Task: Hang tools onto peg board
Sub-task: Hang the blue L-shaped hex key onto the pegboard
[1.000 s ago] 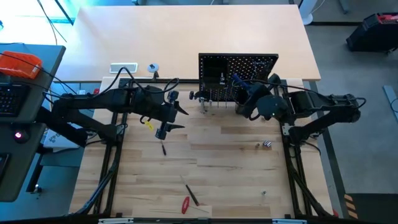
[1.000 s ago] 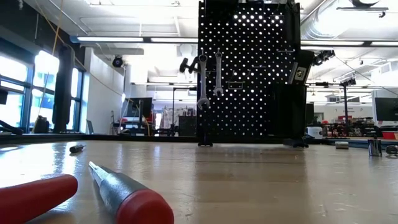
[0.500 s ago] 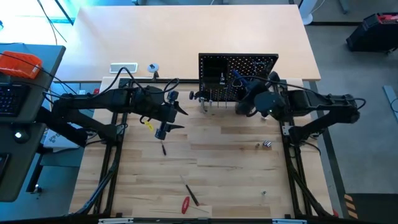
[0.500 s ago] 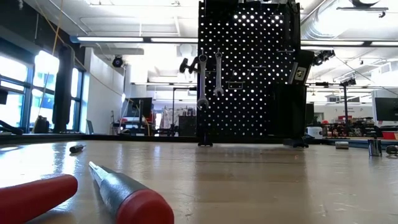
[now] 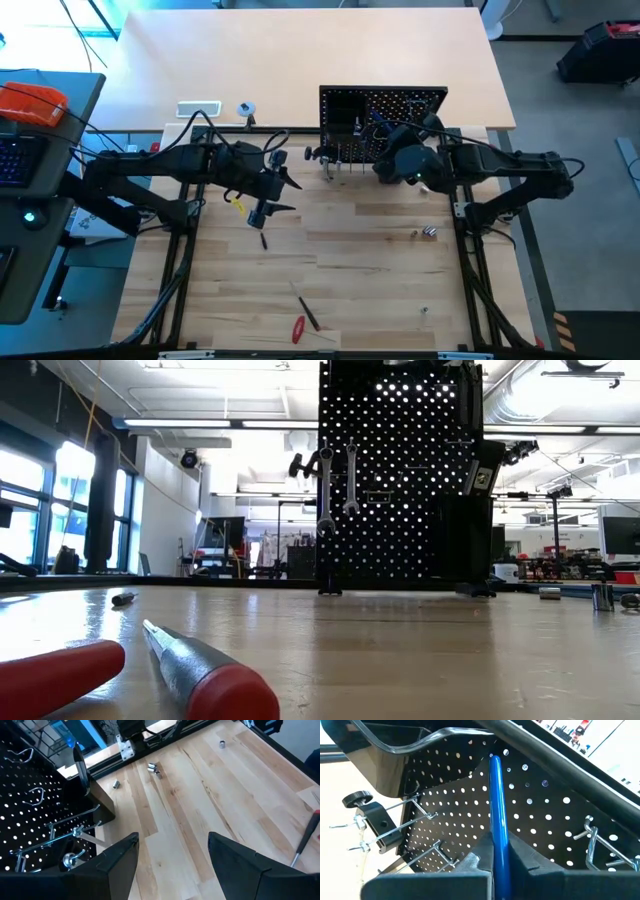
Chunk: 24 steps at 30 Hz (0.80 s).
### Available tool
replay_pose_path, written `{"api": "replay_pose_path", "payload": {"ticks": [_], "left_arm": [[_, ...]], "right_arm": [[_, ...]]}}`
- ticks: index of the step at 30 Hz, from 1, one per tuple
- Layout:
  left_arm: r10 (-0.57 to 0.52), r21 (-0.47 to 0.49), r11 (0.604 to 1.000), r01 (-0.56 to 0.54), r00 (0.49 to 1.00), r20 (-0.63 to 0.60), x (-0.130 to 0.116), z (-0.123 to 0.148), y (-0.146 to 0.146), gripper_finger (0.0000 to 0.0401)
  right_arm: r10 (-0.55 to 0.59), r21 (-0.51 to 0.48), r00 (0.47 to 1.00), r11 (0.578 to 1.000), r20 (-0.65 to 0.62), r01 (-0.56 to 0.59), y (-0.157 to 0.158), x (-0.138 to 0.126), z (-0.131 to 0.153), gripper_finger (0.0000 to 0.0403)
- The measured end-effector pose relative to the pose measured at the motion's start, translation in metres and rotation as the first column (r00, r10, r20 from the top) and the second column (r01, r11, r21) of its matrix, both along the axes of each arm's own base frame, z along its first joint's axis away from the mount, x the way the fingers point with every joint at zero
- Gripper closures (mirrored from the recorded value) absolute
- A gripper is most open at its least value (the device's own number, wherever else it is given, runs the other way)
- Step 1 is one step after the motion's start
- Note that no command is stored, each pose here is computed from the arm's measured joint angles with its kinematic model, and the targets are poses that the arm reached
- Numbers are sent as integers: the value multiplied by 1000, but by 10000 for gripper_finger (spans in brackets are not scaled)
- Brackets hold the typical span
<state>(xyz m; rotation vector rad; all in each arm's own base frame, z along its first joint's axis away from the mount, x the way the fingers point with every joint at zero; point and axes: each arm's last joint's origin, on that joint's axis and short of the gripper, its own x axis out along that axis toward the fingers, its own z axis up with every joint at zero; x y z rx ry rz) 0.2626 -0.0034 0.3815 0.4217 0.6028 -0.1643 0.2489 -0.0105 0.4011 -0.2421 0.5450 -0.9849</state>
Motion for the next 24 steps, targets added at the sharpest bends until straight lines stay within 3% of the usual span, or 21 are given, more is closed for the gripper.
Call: {"api": "replay_pose_path", "payload": {"ticks": [24], "left_arm": [[1,-1,1000,-1,1000,7,0,1,0,171]], "right_arm": [[-36,46,999,998,13,36,0,-5,-5,379]]}}
